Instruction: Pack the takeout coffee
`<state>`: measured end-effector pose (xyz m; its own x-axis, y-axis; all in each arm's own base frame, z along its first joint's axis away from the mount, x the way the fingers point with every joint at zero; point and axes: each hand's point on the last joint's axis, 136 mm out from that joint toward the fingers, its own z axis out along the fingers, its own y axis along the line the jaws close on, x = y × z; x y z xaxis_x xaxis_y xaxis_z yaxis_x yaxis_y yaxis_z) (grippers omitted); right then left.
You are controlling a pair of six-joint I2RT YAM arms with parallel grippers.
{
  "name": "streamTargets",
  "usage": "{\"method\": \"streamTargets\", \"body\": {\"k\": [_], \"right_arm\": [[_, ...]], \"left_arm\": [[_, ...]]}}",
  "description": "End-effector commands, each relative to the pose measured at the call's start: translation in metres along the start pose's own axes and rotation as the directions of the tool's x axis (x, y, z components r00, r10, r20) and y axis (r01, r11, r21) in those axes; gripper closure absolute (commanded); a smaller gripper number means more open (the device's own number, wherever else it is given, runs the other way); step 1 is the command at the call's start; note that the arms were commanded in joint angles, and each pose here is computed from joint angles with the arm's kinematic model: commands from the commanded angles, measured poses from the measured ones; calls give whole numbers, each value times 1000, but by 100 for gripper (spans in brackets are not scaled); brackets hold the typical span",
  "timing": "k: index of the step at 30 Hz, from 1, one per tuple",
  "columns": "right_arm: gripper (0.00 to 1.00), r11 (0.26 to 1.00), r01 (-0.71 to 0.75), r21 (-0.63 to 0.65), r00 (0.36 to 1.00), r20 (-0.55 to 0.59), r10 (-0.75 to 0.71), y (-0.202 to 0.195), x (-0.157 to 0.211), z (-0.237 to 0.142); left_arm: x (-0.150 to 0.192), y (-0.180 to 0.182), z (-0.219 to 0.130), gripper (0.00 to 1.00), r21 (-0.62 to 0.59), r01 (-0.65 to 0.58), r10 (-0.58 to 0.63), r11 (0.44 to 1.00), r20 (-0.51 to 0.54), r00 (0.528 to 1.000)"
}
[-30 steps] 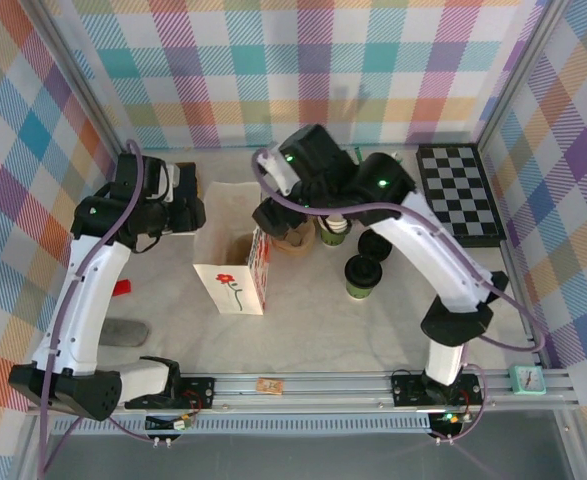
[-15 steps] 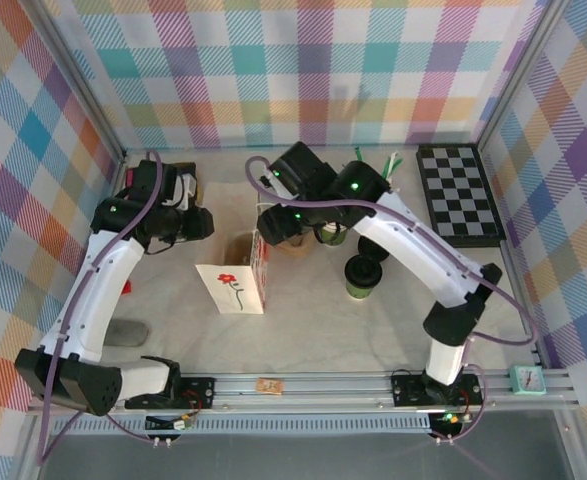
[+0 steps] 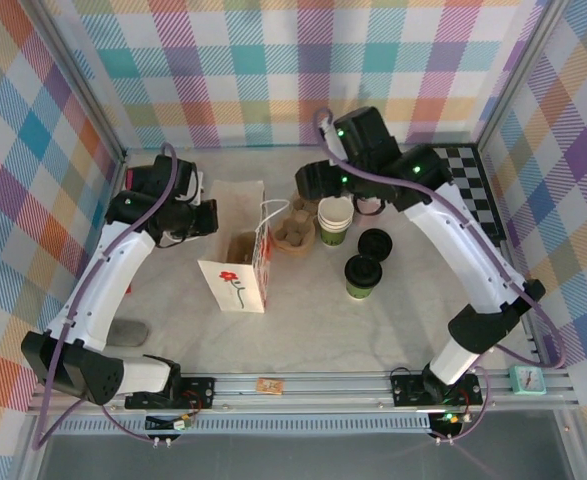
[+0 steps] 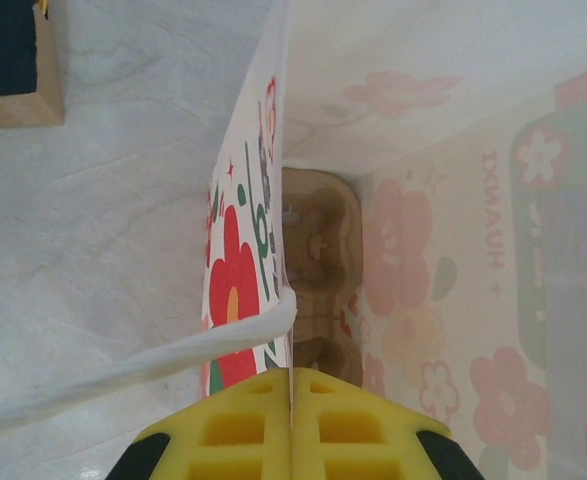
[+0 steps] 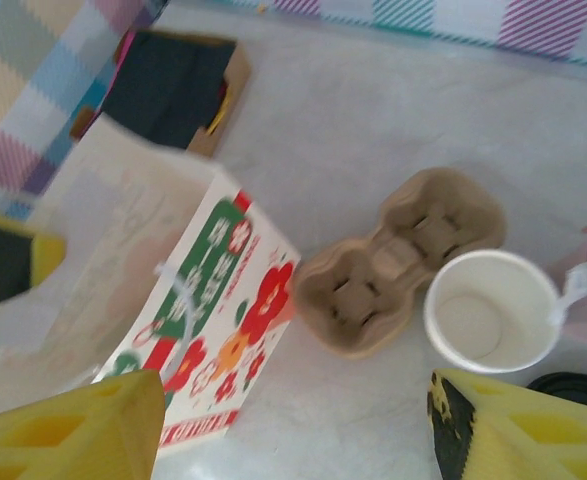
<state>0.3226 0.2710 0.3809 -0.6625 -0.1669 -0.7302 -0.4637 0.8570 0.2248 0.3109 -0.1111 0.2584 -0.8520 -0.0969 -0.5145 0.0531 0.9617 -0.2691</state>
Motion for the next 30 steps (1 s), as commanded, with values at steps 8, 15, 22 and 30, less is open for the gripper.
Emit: {"method": "streamTargets", "body": {"k": [8,15,22,30], "right_arm": [[26,999,25,26,996,88,-27,-23,-49,16],[27,996,-90,-19,993,78,91,-26,-62,21],[28,982,-180,-54,980,78,184,-36,-76,29],[26,977,-203,-68,978,43,206,-46,-73,31]], "left_arm": [[-15,-14,-49,100,76,-87,63,993,269,961],[7,-6,-69,100,86,-77,46,993,311,949],[11,-6,-66,100,100,-39,10,994,281,960],[-5,-19,-42,100,160,39,-60,986,128,990]]}}
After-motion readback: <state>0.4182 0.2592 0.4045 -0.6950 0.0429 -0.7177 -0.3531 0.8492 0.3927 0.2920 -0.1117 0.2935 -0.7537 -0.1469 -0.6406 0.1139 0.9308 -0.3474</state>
